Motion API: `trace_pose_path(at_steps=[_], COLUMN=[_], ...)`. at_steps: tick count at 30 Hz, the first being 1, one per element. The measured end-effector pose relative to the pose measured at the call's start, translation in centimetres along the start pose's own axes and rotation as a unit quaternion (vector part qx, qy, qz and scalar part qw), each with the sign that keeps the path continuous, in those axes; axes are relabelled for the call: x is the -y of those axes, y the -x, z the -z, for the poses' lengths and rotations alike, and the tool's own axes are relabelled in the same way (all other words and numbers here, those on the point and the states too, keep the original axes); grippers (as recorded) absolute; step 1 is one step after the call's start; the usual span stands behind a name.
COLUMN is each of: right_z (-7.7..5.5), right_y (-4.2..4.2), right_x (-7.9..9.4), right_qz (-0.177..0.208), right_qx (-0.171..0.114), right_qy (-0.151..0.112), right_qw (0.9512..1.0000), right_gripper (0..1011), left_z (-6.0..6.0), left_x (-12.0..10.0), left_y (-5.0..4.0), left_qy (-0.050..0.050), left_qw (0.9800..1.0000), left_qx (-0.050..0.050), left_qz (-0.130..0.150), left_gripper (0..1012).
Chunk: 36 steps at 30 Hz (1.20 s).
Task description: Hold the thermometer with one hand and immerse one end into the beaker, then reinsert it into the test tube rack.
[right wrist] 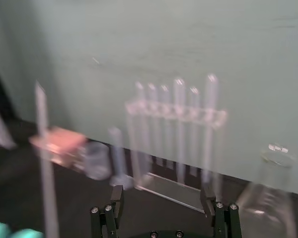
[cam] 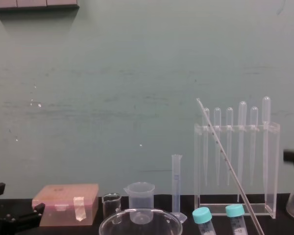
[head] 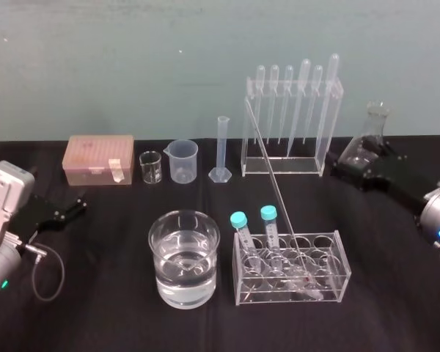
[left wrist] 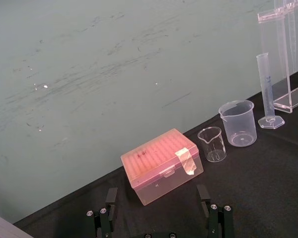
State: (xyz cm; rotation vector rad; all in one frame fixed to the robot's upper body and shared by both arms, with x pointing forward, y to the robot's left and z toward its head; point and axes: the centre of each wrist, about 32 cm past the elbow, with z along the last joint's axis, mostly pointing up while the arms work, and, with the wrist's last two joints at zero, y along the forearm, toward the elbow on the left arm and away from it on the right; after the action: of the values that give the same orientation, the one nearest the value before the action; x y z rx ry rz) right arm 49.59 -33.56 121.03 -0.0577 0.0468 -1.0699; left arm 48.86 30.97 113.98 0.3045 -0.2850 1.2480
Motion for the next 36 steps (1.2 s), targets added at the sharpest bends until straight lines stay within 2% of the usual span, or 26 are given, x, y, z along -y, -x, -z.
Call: trace_pose_path(at_steps=[2,5,6,12,14,19,20,21,24,30,36], right_z=[-1.7,-3.1,-4.0,-6.2,-6.5,-6.7,-6.7,-6.7,-6.5,-6.4,-6.3], right_y=[-0.16,-0.09,0.04,0.92,1.14,1.96,2.3,2.3,2.89,3.66,4.13], right_x=[0.5,0.8,0.9,0.4,0.0,-2.3,-3.2,-3.2,-4.9,-6.8,-8.1], right_qz=[-0.032,-0.065,-0.089,-0.17,-0.179,-0.191,-0.19,-0.19,-0.185,-0.177,-0.169], right_qx=[-0.033,-0.052,-0.06,-0.06,-0.055,-0.039,-0.031,-0.031,-0.014,0.012,0.025], right_qy=[0.001,0.007,0.011,0.022,0.025,0.047,0.053,0.053,0.064,0.071,0.073], right_qw=[0.9989,0.9965,0.9942,0.9834,0.9819,0.9796,0.98,0.98,0.9806,0.9815,0.9827], right_gripper=[1002,1002,1002,1002,1002,1002,1002,1002,1002,1002,1002], left_z=[0.0,0.0,0.0,0.0,0.0,0.0,0.0,0.0,0.0,0.0,0.0], left_x=[0.0,0.0,0.0,0.0,0.0,0.0,0.0,0.0,0.0,0.0,0.0], left_y=[0.0,0.0,0.0,0.0,0.0,0.0,0.0,0.0,0.0,0.0,0.0], left_qy=[0.0,0.0,0.0,0.0,0.0,0.0,0.0,0.0,0.0,0.0,0.0], left_qw=[1.0,1.0,1.0,1.0,1.0,1.0,1.0,1.0,1.0,1.0,1.0], left_qx=[0.0,0.0,0.0,0.0,0.0,0.0,0.0,0.0,0.0,0.0,0.0], left_qz=[0.0,0.0,0.0,0.0,0.0,0.0,0.0,0.0,0.0,0.0,0.0], left_gripper=[1008,1008,1008,1008,1008,1008,1008,1008,1008,1008,1008])
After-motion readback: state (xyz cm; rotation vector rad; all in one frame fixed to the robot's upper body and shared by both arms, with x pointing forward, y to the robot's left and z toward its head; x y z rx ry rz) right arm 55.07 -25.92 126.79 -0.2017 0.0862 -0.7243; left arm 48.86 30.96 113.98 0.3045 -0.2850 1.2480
